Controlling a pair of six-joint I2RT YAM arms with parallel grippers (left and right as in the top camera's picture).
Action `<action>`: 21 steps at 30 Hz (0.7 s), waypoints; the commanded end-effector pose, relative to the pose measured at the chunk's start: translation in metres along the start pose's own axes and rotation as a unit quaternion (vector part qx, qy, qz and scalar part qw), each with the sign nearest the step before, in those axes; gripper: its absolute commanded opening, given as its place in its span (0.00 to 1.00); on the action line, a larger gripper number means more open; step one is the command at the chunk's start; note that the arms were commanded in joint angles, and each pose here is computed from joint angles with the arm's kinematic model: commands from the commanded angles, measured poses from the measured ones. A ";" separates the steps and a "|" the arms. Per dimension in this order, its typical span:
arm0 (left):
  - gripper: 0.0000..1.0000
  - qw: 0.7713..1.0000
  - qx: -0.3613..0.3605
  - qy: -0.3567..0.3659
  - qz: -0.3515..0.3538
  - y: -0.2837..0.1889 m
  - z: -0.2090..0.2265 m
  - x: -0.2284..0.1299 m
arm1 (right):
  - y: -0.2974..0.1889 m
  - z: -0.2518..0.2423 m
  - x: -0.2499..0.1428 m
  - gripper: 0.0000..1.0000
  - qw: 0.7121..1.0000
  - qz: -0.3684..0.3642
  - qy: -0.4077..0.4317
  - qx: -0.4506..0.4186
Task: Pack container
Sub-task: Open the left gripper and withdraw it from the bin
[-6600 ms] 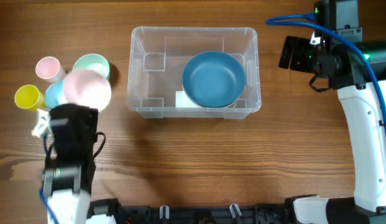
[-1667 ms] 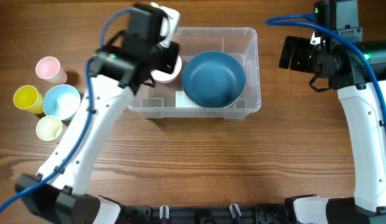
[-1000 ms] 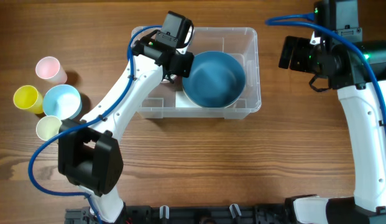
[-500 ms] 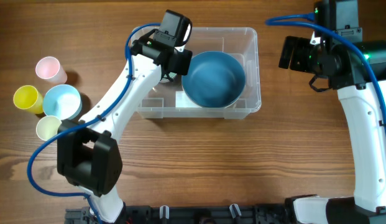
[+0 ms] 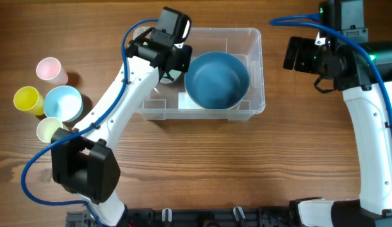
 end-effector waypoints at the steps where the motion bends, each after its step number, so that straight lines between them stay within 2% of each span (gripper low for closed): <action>1: 0.04 0.999 0.027 -0.042 -0.001 0.003 0.023 0.002 | -0.003 0.000 0.000 1.00 1.000 -0.003 0.000 0.005; 13: 0.04 0.990 0.037 -0.036 0.128 0.072 0.026 -0.043 | -0.003 0.000 0.000 1.00 1.000 -0.003 0.000 0.005; 17: 0.04 0.986 0.015 -0.037 0.162 0.070 0.022 -0.054 | -0.003 0.000 0.000 1.00 1.000 -0.003 0.000 0.005; 21: 0.04 0.989 0.013 -0.039 0.144 0.055 0.023 -0.047 | -0.003 0.000 0.000 1.00 1.000 -0.003 0.000 0.005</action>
Point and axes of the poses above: each gripper's point midway between its finger pads, its own y axis out along the fingers, its own z axis along the line the jaws close on, x = y × z, the point moved 7 cm from there along -y, back along the fingers, and after that the axes turned 2 degrees about y, right-handed, at the moved point
